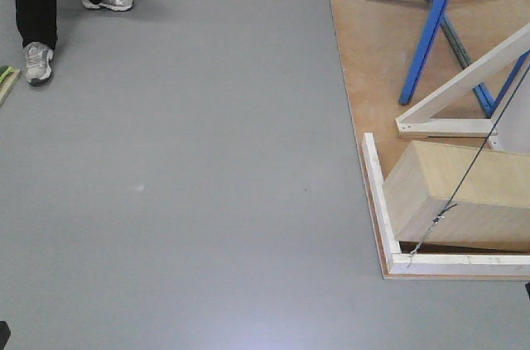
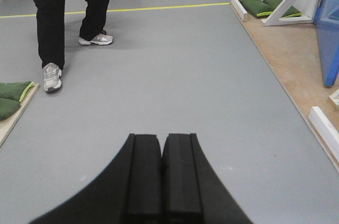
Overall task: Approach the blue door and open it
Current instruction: 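Drive the base forward and turn toward the blue door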
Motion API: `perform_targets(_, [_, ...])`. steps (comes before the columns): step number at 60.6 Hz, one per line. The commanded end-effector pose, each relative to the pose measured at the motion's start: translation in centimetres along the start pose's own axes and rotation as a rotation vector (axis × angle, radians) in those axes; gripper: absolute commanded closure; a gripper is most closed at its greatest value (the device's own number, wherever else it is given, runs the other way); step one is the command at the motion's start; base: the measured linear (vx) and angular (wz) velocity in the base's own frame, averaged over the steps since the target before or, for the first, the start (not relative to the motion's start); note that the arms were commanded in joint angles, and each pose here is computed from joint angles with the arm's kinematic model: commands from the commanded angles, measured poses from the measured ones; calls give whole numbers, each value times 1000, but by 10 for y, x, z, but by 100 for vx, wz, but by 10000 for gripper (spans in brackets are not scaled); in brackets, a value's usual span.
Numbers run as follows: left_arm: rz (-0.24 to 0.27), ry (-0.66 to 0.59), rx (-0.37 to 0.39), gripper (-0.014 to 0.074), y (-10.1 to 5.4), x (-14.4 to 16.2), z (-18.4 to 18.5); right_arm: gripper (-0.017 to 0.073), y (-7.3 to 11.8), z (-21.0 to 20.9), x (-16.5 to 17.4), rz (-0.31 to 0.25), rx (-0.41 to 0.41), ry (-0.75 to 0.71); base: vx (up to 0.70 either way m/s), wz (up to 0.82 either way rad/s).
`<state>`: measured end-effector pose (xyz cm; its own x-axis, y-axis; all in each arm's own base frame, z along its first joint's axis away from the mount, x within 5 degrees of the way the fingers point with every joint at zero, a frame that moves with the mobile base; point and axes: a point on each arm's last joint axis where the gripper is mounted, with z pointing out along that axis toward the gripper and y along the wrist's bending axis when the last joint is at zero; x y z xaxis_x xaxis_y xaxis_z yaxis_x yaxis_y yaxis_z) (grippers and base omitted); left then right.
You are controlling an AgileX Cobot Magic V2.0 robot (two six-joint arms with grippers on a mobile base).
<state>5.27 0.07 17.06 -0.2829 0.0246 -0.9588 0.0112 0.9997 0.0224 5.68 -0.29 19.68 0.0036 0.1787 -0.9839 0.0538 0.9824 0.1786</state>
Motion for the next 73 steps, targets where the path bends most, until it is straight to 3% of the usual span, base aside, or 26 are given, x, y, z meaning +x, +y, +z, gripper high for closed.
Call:
perform_targets(1, [-6, -118, -8, 523, 0, -15, -5, 564, 1, -1, -6, -1, -13, -90, 27, -1])
perform_targets(9, [-13, -117, -37, 523, 2, -15, -5, 564, 1, -1, -6, -1, -13, -90, 30, 0])
perform_targets(73, [-13, -110, -37, 523, 2, -15, -4, 564, 1, -1, -6, -1, -9, -88, 43, -3])
